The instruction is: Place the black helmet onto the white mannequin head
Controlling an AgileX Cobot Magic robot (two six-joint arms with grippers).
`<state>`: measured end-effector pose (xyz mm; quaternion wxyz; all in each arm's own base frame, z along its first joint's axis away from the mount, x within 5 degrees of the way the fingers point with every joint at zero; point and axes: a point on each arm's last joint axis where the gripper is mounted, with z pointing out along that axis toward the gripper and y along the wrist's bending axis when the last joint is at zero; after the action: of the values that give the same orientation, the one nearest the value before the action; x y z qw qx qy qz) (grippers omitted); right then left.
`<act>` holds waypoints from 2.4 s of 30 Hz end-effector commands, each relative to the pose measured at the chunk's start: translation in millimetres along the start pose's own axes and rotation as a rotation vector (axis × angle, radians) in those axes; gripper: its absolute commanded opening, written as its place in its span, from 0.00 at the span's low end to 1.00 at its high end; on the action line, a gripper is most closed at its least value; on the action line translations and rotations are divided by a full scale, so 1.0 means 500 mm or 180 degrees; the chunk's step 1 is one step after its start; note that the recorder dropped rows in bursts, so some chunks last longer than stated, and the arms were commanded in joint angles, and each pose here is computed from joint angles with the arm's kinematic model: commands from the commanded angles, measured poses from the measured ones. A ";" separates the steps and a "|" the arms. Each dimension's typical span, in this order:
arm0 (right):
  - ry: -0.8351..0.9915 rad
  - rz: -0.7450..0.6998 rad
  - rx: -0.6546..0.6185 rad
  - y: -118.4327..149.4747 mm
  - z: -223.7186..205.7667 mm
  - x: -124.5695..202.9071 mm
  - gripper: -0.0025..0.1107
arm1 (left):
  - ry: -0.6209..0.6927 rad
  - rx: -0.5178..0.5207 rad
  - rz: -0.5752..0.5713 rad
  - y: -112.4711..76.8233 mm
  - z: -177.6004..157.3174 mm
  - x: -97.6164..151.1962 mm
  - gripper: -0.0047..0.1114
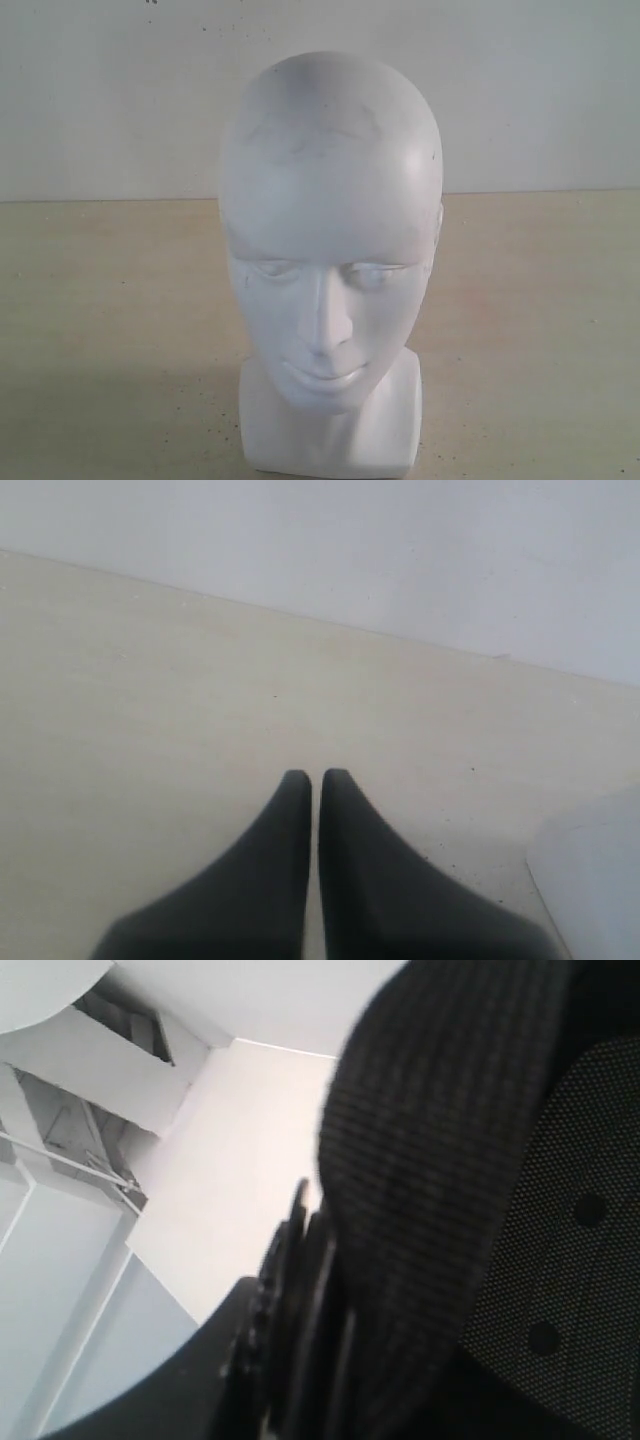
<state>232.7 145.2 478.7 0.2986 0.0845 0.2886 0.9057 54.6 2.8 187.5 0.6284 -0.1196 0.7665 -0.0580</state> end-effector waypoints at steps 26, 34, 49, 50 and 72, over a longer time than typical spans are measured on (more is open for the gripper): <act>-0.0196 -0.0079 -0.0150 0.024 -0.048 -0.028 0.02 | 0.0003 0.0026 -0.0016 -0.001 0.000 0.001 0.08; -0.0131 -0.0096 -0.0152 0.036 -0.053 -0.014 0.02 | 0.0003 0.0026 -0.0016 -0.001 0.000 0.001 0.08; -0.0060 0.0116 0.0236 -0.025 -0.096 0.015 0.02 | 0.0003 0.0026 -0.0016 -0.001 0.000 0.001 0.08; -0.0056 0.0151 0.0268 -0.031 -0.100 0.019 0.02 | 0.0003 0.0026 -0.0016 -0.001 0.000 0.001 0.08; -0.0546 0.0022 0.0577 -0.093 -0.170 0.010 0.02 | 0.0003 0.0026 -0.0016 -0.001 0.000 0.001 0.08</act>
<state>222.4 142.6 382.0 0.2900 0.1810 0.3608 0.8677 54.6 2.8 187.5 0.6284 -0.1196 0.7665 -0.0580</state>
